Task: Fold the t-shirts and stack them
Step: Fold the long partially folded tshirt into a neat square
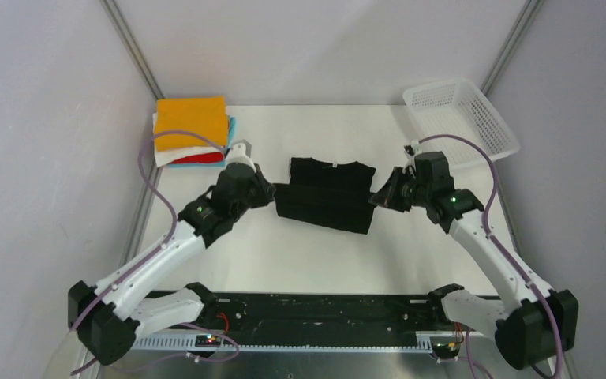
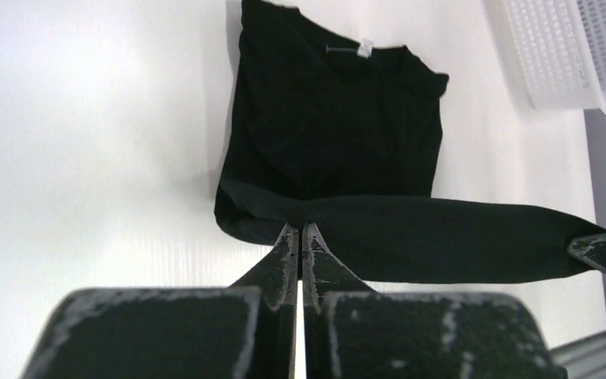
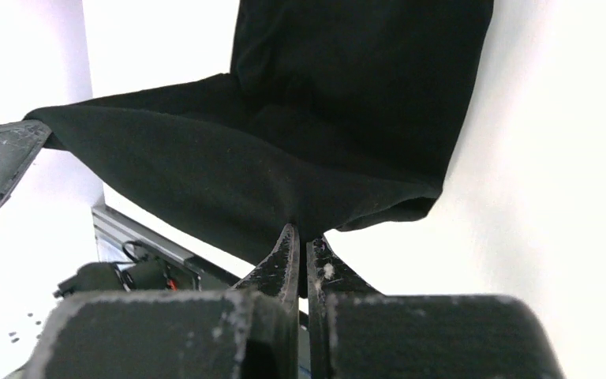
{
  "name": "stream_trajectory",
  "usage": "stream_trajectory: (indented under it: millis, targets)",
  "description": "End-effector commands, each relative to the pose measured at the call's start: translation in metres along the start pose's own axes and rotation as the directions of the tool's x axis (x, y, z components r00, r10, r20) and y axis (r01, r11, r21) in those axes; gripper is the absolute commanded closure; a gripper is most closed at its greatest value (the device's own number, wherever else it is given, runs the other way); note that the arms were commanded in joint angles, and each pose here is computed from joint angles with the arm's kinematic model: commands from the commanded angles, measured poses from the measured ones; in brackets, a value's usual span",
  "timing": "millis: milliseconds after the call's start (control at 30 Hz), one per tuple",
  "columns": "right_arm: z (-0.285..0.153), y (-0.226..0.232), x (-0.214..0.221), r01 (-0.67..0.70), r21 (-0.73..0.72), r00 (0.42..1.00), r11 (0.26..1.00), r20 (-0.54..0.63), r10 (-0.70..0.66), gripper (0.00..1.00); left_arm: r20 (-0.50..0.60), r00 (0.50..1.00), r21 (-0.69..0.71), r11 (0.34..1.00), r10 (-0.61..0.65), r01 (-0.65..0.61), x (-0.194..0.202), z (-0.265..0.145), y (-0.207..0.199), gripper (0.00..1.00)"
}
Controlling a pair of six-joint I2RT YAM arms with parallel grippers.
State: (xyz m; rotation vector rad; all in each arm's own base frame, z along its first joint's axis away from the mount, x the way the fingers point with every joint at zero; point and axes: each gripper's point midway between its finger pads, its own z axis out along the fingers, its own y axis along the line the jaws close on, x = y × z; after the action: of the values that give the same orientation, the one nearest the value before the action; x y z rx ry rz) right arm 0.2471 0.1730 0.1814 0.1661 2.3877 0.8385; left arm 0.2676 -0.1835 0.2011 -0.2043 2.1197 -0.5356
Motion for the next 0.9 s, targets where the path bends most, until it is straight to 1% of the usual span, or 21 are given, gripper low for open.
stream_trajectory:
  millis: [0, 200, 433, 533, 567, 600, 633, 667, 800, 867]
  targets:
    - [0.007, 0.017, -0.05, 0.039, -0.084, 0.996, 0.996, 0.079, -0.032, 1.0, 0.076, 0.996, 0.0, 0.999, 0.04, -0.04, -0.049, 0.02, -0.009, 1.0]
    - [0.025, 0.012, -0.08, 0.007, -0.102, 0.997, 0.995, 0.078, 0.001, 1.0, 0.031, 0.999, -0.009, 0.999, 0.04, -0.04, -0.072, 0.06, -0.011, 1.0]
    - [0.049, -0.006, -0.108, -0.042, -0.097, 0.995, 0.994, 0.085, 0.05, 1.0, 0.026, 0.999, -0.052, 0.998, 0.04, -0.039, -0.095, 0.098, -0.006, 1.0]
    - [0.059, -0.015, -0.118, -0.061, -0.095, 0.993, 0.994, 0.094, 0.07, 1.0, 0.005, 1.0, -0.073, 0.997, 0.028, -0.027, -0.1, 0.121, 0.001, 1.0]
    - [0.065, -0.02, -0.119, -0.072, -0.089, 0.993, 0.993, 0.085, 0.08, 1.0, -0.021, 0.999, -0.084, 0.996, 0.027, -0.028, -0.094, 0.133, 0.006, 1.0]
    - [0.067, -0.023, -0.123, -0.08, -0.087, 0.992, 0.993, 0.09, 0.087, 1.0, -0.01, 1.0, -0.081, 0.996, 0.024, -0.025, -0.102, 0.137, 0.004, 1.0]
    - [0.074, -0.028, -0.125, -0.09, -0.078, 0.992, 0.993, 0.083, 0.097, 1.0, -0.036, 0.999, -0.09, 0.995, 0.028, -0.031, -0.095, 0.148, 0.009, 1.0]
    - [0.081, -0.037, -0.126, -0.108, -0.063, 0.991, 0.992, 0.074, 0.113, 1.0, -0.024, 0.999, -0.083, 0.996, 0.029, -0.03, -0.104, 0.152, 0.006, 1.0]
    - [0.101, -0.056, -0.137, -0.138, -0.034, 0.987, 0.99, 0.081, 0.14, 1.0, -0.069, 0.997, -0.071, 0.997, 0.027, -0.031, -0.101, 0.188, 0.007, 1.0]
    - [0.115, -0.063, -0.144, -0.133, -0.036, 0.987, 0.991, 0.088, 0.135, 1.0, -0.081, 0.996, -0.087, 0.996, 0.028, -0.035, -0.1, 0.205, 0.013, 1.0]
